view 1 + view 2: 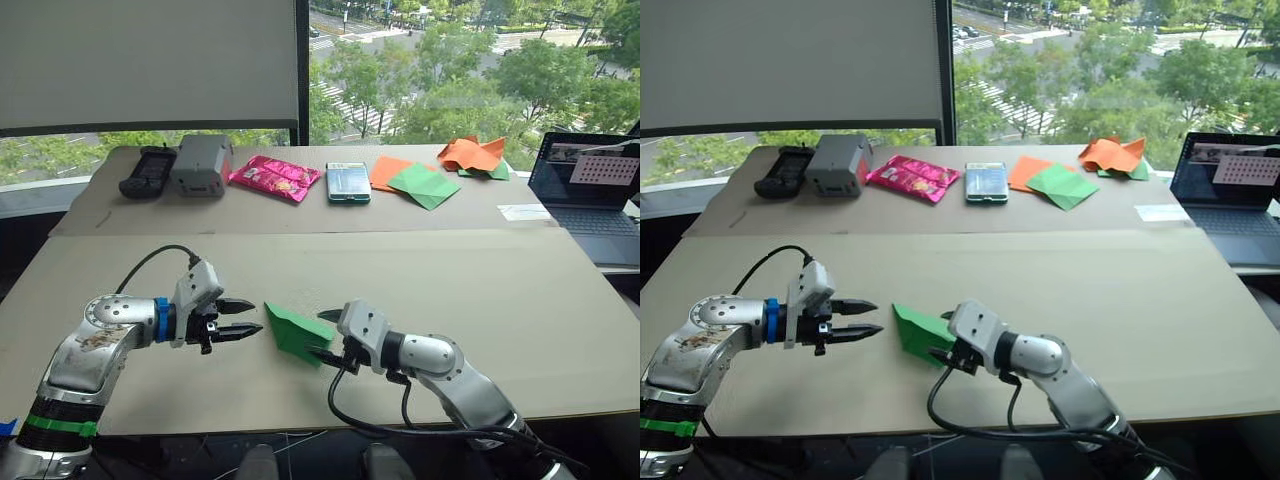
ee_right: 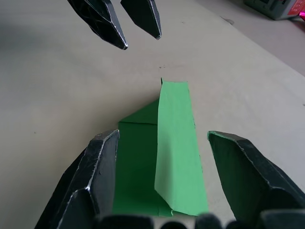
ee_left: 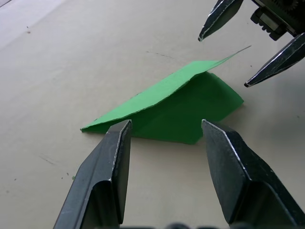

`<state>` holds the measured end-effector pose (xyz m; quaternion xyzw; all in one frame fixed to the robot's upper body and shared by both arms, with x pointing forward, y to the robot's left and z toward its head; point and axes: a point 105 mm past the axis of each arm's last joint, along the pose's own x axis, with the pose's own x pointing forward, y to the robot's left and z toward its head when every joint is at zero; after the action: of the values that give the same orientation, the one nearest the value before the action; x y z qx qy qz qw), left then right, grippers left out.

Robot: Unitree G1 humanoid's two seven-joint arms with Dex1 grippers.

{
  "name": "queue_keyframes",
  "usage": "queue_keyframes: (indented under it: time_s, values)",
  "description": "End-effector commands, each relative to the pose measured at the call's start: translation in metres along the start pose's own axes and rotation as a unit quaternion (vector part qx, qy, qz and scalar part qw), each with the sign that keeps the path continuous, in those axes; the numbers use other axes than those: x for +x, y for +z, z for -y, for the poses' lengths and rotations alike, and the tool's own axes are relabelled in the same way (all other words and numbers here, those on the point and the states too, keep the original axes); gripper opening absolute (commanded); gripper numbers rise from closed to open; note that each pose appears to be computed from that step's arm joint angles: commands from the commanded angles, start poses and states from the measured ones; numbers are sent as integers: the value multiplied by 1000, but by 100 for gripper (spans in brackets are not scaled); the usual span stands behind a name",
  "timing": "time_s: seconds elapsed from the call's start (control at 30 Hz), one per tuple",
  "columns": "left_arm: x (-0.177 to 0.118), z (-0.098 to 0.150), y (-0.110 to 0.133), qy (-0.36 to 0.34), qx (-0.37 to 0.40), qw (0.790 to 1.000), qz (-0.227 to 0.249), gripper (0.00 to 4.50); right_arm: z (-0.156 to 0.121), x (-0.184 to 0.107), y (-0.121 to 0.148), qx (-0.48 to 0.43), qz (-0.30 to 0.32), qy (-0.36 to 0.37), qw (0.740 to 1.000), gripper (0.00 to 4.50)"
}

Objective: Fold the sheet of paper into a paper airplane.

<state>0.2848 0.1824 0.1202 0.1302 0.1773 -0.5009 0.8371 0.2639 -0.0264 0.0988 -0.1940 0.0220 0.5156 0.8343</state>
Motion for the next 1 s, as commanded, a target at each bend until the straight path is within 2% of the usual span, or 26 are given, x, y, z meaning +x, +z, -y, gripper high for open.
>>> queue_keyframes:
  time_s: [0.03,0.23,0.43,0.53,0.67,0.73,0.83,0.93,1.0]
  values:
    - [-6,-4,7,15,4,999,29,253,3,-1,7,-21,16,-11,1000,209]
    - [-6,-7,-1,19,-22,999,41,253,4,0,4,-26,11,-10,1000,3]
    - [-1,-11,-4,21,-38,997,61,253,2,1,4,-33,14,2,999,1]
    - [1,-17,4,18,-58,994,92,253,-1,-2,13,-61,33,27,997,1]
    - [4,-18,7,-4,-51,994,96,253,-1,-8,16,-107,35,62,992,1]
    - [11,-11,6,-38,-43,994,90,198,-2,-11,12,-128,26,92,987,0]
    - [22,4,-8,-89,-11,995,50,103,-2,-12,4,-149,10,112,982,0]
    - [32,10,-13,-96,5,995,35,3,-4,-12,4,-147,13,115,982,0]
    - [36,16,-12,-107,11,994,29,3,-5,-12,3,-146,11,115,983,0]
